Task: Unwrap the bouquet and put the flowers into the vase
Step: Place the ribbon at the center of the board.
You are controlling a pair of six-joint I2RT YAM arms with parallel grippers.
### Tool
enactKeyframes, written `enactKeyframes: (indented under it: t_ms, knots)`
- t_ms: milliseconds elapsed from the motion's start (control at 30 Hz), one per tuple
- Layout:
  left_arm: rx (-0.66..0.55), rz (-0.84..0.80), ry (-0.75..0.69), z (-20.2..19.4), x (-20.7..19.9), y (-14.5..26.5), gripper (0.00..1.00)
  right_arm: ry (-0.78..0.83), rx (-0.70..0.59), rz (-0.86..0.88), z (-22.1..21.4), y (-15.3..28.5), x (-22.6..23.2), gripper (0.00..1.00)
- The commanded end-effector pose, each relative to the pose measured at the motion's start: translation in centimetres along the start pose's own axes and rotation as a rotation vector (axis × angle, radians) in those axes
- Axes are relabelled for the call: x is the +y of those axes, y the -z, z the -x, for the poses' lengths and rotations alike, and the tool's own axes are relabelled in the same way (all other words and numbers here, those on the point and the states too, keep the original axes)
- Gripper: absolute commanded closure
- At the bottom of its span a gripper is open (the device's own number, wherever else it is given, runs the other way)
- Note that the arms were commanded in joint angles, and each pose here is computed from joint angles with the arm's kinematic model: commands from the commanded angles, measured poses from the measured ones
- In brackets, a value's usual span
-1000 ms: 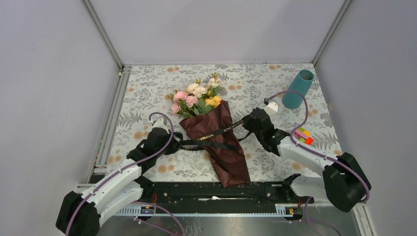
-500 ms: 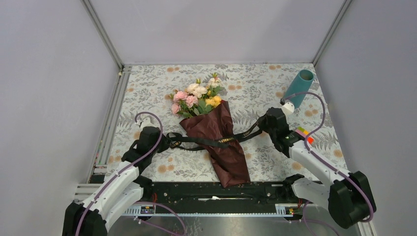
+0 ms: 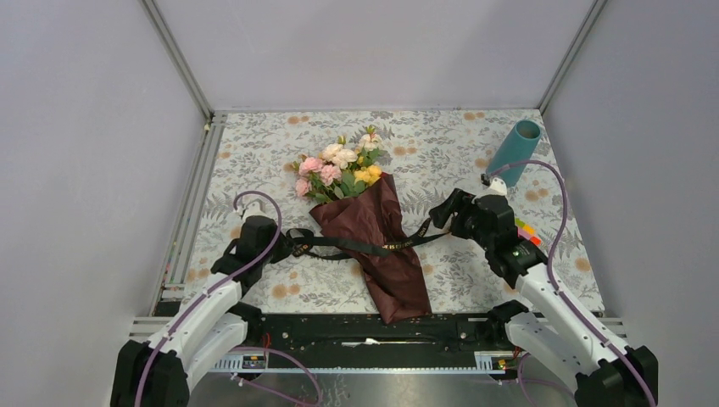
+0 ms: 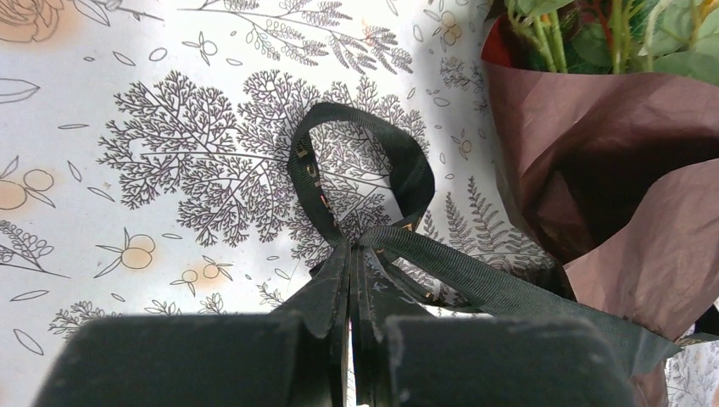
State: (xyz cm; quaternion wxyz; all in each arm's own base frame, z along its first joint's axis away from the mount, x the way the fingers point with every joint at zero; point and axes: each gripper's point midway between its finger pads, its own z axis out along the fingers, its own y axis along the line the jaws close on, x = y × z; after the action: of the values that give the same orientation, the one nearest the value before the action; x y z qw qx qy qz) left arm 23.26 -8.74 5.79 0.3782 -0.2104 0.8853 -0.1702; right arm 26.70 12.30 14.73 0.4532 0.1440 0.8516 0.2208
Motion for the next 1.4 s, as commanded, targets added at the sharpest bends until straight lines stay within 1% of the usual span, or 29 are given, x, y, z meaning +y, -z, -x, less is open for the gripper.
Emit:
enactKeyframes:
  t_ms: [0, 133, 233, 300, 400, 533, 633, 767, 867, 900, 1000, 1033, 1100, 1167, 1200, 1233, 1333, 1367]
  knots:
    - [-0.013, -0.065, -0.007, 1.2, -1.8, -0.3, 1.00, 0.035, 0.152, 0.284, -2.6, 1.3, 5.5, 0.21]
    - [-0.009, -0.070, 0.011, 1.0, -1.9, -0.5, 1.00, 0.140, 0.231, 0.348, -5.5, 0.9, 9.1, 0.21]
    - [-0.015, -0.055, 0.026, 1.1, -1.5, -0.8, 1.00, 0.189, 0.276, 0.338, -7.5, -0.1, 10.6, 0.21]
    - [-0.017, -0.036, 0.036, 1.4, -1.2, -1.0, 1.00, 0.198, 0.266, 0.352, -7.7, -1.1, 11.6, 0.21]
    - [-0.018, -0.019, 0.059, 1.9, -0.9, -1.6, 1.00, 0.239, 0.280, 0.326, -8.1, -2.2, 11.4, 0.20]
    - [-0.018, -0.007, 0.092, 3.0, -0.6, -2.3, 1.00, 0.345, 0.337, 0.249, -9.0, -2.7, 9.5, 0.18]
    - [-0.032, 0.035, 0.114, 4.1, 0.7, -2.6, 1.00, 0.411, 0.364, 0.210, -9.6, -2.7, 7.9, 0.16]
    - [-0.066, 0.080, 0.192, 5.6, 3.0, -3.0, 1.00, 0.442, 0.392, 0.192, -10.3, -2.2, 6.7, 0.15]
    - [-0.101, 0.090, 0.253, 7.5, 4.1, -3.1, 1.00, 0.445, 0.425, 0.216, -11.0, -1.8, 6.6, 0.14]
    - [-0.095, 0.095, 0.258, 7.7, 4.2, -3.2, 1.00, 0.443, 0.438, 0.229, -11.3, -1.7, 6.8, 0.14]
    - [-0.098, 0.076, 0.268, 8.6, 3.5, -3.3, 0.87, 0.454, 0.466, 0.255, -11.5, -1.3, 7.3, 0.15]
    - [-0.099, 0.064, 0.273, 8.7, 3.3, -3.2, 0.80, 0.463, 0.466, 0.254, -11.2, -1.2, 7.4, 0.15]
    - [-0.096, 0.036, 0.280, 8.8, 2.7, -3.0, 0.62, 0.478, 0.443, 0.219, -10.2, -0.8, 7.0, 0.16]
    - [-0.098, 0.014, 0.278, 9.0, 2.1, -2.4, 0.38, 0.477, 0.388, 0.203, -8.7, -0.1, 7.0, 0.15]
    - [-0.104, 0.008, 0.275, 9.4, 1.8, -1.9, 0.30, 0.476, 0.370, 0.214, -8.2, 0.4, 7.2, 0.14]
    - [-0.108, 0.003, 0.268, 9.7, 1.4, -1.3, 0.25, 0.480, 0.346, 0.209, -7.6, 0.7, 7.2, 0.13]
    - [-0.150, -0.009, 0.229, 11.4, 0.3, 1.2, 0.14, 0.486, 0.335, 0.204, -6.7, 1.6, 7.3, 0.12]
    - [-0.170, -0.011, 0.214, 11.9, 0.1, 2.2, 0.08, 0.487, 0.342, 0.195, -6.6, 1.8, 7.2, 0.12]
